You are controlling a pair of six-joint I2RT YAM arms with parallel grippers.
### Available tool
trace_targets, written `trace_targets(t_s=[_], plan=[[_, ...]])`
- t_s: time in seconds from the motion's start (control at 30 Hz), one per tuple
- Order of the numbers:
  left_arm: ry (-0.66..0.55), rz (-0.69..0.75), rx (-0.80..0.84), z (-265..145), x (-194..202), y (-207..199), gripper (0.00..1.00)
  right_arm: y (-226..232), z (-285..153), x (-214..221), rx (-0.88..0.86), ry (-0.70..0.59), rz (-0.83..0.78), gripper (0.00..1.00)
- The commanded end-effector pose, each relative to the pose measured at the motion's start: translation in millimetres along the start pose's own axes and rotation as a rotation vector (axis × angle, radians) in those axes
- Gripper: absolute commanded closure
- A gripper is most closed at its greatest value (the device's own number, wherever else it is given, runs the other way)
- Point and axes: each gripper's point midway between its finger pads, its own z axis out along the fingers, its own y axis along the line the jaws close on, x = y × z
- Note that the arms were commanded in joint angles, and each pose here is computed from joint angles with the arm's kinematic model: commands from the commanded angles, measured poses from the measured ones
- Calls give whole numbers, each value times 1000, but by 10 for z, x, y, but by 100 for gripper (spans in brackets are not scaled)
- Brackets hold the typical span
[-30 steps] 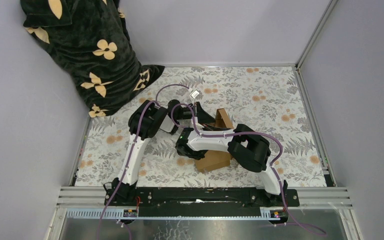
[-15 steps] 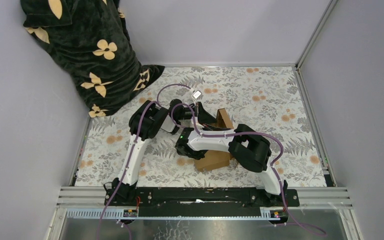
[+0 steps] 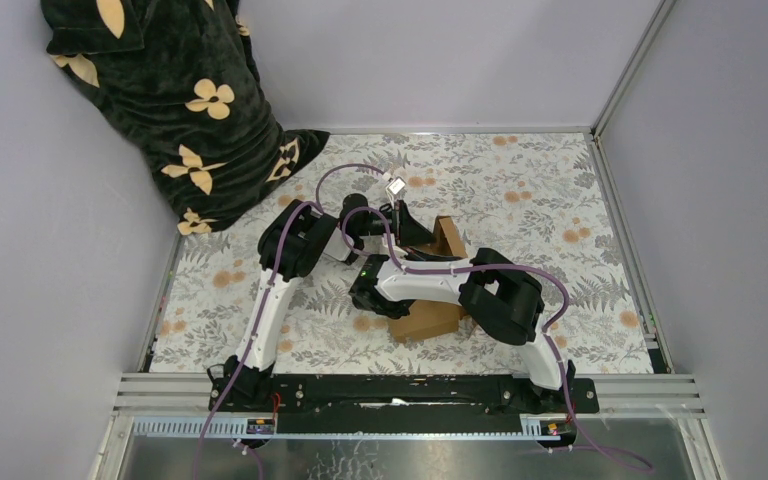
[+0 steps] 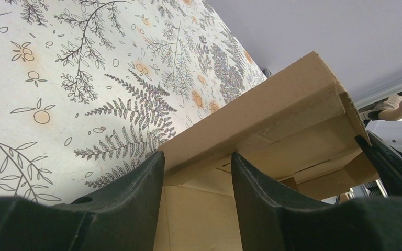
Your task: Fold the paper box
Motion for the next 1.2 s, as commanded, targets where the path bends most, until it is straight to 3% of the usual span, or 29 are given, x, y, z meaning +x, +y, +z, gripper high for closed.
trace_targets(t_s=[0.0, 0.6, 1.17], plan=[[-42, 105, 32, 98, -268, -166, 43, 124, -65, -36, -82, -7, 112, 94], [-46, 125, 53, 223, -277, -159, 41, 245, -73, -58, -138, -14, 105, 94], [-18, 101, 31, 343, -239, -45, 49, 349, -71, -42, -179, -15, 108, 94]])
